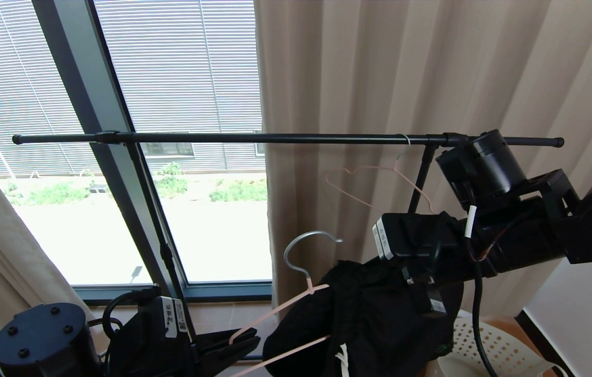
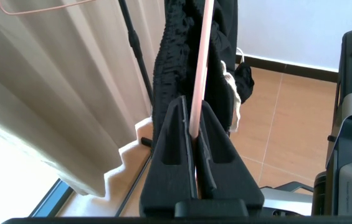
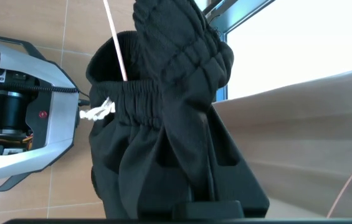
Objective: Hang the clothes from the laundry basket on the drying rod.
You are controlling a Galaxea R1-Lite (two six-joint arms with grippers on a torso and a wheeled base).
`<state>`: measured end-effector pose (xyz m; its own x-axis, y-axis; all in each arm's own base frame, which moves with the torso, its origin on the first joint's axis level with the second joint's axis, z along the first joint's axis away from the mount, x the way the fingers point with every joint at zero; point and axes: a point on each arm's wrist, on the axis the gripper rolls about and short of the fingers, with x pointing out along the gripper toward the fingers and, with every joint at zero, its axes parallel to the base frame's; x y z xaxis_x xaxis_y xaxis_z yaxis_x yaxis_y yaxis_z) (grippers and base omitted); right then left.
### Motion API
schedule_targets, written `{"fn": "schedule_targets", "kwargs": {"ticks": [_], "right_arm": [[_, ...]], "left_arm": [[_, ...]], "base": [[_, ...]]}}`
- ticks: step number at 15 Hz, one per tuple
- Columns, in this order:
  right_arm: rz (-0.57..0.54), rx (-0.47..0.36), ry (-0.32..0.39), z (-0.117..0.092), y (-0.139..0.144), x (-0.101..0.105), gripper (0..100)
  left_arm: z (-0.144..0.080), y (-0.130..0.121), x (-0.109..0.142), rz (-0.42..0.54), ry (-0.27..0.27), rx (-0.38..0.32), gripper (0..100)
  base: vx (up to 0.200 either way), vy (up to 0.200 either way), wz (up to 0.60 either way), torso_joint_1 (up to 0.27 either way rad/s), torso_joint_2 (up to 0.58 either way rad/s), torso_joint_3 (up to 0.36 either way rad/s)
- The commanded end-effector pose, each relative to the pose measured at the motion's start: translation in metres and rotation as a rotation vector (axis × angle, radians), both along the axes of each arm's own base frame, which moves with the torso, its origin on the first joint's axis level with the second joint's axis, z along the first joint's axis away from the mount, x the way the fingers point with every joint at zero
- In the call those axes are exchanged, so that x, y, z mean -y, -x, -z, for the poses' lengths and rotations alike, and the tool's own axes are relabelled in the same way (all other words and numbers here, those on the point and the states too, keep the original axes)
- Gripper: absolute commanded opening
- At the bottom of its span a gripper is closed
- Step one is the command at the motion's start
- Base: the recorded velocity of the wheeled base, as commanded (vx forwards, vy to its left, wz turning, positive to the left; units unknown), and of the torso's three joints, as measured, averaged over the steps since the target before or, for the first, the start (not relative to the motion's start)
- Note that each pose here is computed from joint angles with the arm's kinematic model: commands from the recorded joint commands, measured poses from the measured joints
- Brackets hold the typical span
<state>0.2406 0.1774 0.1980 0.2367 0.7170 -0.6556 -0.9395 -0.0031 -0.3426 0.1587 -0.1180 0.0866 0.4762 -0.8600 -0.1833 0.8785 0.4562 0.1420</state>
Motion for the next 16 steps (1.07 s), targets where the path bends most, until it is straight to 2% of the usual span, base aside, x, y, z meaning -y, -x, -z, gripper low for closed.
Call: {"fn": "schedule_targets", "kwargs": {"ticks": [1, 11, 12, 16], "right_arm": [[-0.001, -0.001, 0.0, 0.0002, 0.0004, 0.0001, 0], [0.009, 0.005, 0.006, 0.0001, 0.0005, 0.0005, 0], [0.009, 0.006, 0.006, -0.0003, 0.0004, 0.0004, 0], [0.009, 0.008, 0.004, -0.0012, 0.0005, 0.0005, 0]], "left_arm": [[0.0016, -0.0016, -0.0009, -0.009, -0.004, -0.007, 0], [0.0019, -0.0035, -0.0033, -0.022, -0.011, 0.003, 0], [0.0019, -0.0035, -0.0033, -0.022, -0.011, 0.003, 100], [0.001, -0.0042, -0.005, -0.033, -0.003, -0.003, 100]], "base": [[0.0, 0.0, 0.0, 0.0, 0.0, 0.0], [0.0, 0.0, 0.0, 0.0, 0.0, 0.0], [0.0, 0.0, 0.0, 0.0, 0.0, 0.0], [0.0, 0.0, 0.0, 0.0, 0.0, 0.0]]}}
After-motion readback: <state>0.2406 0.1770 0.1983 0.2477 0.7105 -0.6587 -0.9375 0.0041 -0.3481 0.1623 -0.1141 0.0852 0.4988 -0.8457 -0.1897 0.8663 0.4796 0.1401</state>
